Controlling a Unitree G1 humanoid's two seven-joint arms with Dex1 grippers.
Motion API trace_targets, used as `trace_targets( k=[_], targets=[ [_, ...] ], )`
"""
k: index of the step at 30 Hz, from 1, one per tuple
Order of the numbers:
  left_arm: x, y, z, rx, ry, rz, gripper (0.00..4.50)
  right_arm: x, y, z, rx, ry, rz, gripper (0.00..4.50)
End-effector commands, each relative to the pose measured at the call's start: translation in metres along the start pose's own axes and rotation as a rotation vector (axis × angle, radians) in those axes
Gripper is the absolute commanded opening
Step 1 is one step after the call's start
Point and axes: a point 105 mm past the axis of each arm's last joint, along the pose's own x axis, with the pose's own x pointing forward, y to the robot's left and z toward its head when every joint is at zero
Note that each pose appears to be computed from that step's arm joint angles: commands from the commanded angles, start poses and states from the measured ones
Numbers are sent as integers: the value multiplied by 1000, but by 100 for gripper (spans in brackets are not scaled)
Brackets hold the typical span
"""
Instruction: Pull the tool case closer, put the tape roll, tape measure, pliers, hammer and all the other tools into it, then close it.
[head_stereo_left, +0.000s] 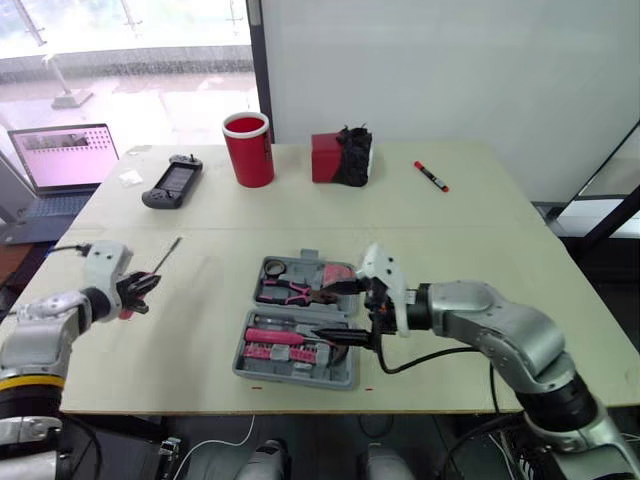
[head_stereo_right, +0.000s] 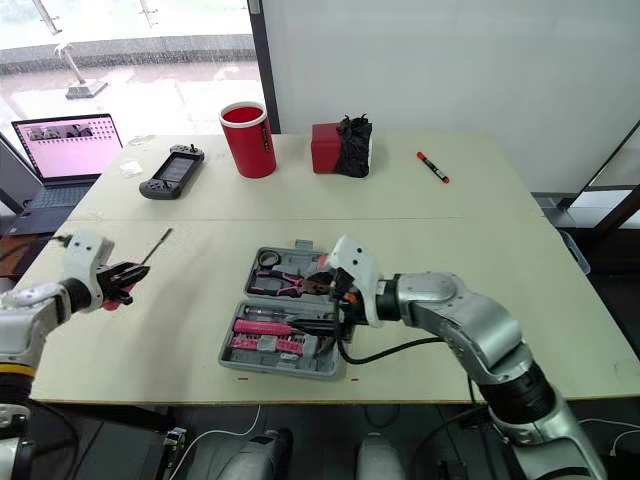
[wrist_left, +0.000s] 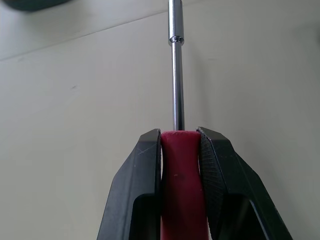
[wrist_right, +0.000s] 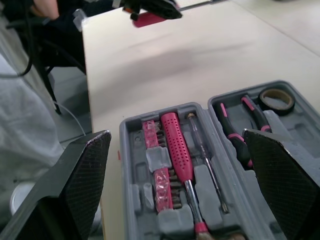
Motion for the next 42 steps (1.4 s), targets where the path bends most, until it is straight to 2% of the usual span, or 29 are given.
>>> trace_targets(
  k=[1,4,10,14,17,18,20,26,36,42],
  targets=[
    [-3,-52,27,137,18,-308,54,-24,0,12,-53,-33,19,450],
    [-6,-100,55,259,30,-578,54,-47,-8,11,-7,-12,-9,450],
    [-11,-155,66,483,150,-859,54,-63,-6,4,6,53,-41,450],
    [-9,-176,63,593,231,-917,54,-62,-3,7,4,37,-70,450],
    [-5,-195,70,600,259,-945,54,-59,3,10,2,18,-74,450],
    [-4,-199,71,596,278,-947,54,-58,5,11,2,9,-77,450],
    [-1,-201,64,713,345,-941,54,-58,10,11,0,18,-70,450],
    [21,-215,51,864,402,-916,54,-58,9,4,7,55,-98,450],
    [24,-227,27,841,468,-924,54,-55,4,0,21,50,-121,450],
    [19,-228,29,797,458,-941,54,-51,3,0,21,52,-108,450]
  ],
)
